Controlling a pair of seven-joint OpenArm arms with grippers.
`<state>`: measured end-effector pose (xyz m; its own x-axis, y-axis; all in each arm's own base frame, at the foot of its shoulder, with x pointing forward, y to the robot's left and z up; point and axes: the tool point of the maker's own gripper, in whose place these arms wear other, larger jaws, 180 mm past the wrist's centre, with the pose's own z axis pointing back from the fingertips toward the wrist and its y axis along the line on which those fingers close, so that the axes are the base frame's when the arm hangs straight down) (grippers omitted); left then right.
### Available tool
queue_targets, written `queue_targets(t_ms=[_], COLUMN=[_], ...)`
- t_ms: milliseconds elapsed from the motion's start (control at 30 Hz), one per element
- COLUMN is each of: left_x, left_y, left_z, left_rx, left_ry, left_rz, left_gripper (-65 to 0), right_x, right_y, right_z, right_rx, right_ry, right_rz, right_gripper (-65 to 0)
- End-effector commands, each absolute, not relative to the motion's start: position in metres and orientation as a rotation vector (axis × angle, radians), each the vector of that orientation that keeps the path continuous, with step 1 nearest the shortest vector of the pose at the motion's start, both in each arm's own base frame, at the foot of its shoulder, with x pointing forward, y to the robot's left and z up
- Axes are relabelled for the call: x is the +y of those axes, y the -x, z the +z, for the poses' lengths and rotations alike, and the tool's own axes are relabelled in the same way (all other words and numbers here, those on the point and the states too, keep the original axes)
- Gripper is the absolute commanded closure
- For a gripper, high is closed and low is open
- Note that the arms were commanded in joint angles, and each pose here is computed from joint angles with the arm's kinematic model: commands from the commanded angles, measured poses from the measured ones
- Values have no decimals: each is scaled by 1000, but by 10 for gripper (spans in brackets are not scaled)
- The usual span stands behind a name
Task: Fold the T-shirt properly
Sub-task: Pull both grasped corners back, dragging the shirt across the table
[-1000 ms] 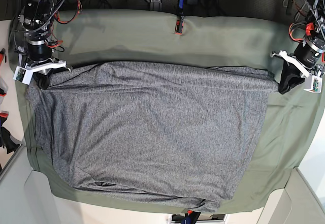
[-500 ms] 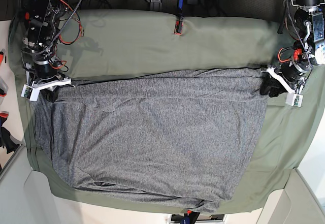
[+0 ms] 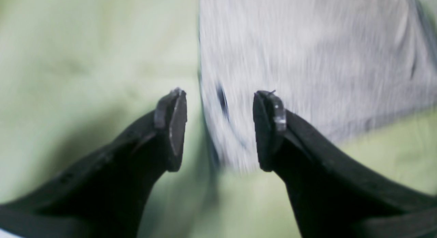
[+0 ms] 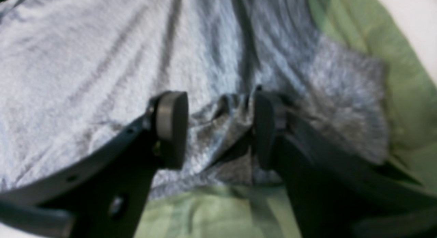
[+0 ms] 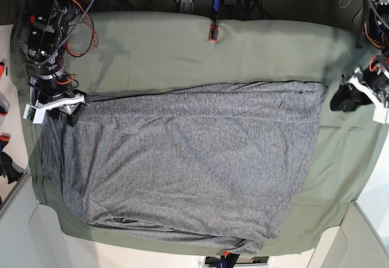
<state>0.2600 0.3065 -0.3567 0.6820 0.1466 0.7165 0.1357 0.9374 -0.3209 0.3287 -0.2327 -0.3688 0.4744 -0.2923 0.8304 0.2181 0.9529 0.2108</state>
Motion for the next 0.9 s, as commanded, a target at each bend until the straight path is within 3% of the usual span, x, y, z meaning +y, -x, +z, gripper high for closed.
queue_targets(t_ms=[0,333,867], left_x=[307,298,269], left_y=[-259,-220,-258], left_z=[-347,-365,-400], left_rx=[-856,-886,-837], left_ry=[365,403,292], left_rz=[-18,154,90], left_gripper=[-335,-335,-335], right_x=[-237,-254,-276], right_y=[-333,-298,-287], right_z=[-354,-368,-378], right_rx=[-1072,-1010,-1011], right_ry=[-72,-49,-64], right_rz=[-308,-383,-482], right_gripper=[-311,-311,-335])
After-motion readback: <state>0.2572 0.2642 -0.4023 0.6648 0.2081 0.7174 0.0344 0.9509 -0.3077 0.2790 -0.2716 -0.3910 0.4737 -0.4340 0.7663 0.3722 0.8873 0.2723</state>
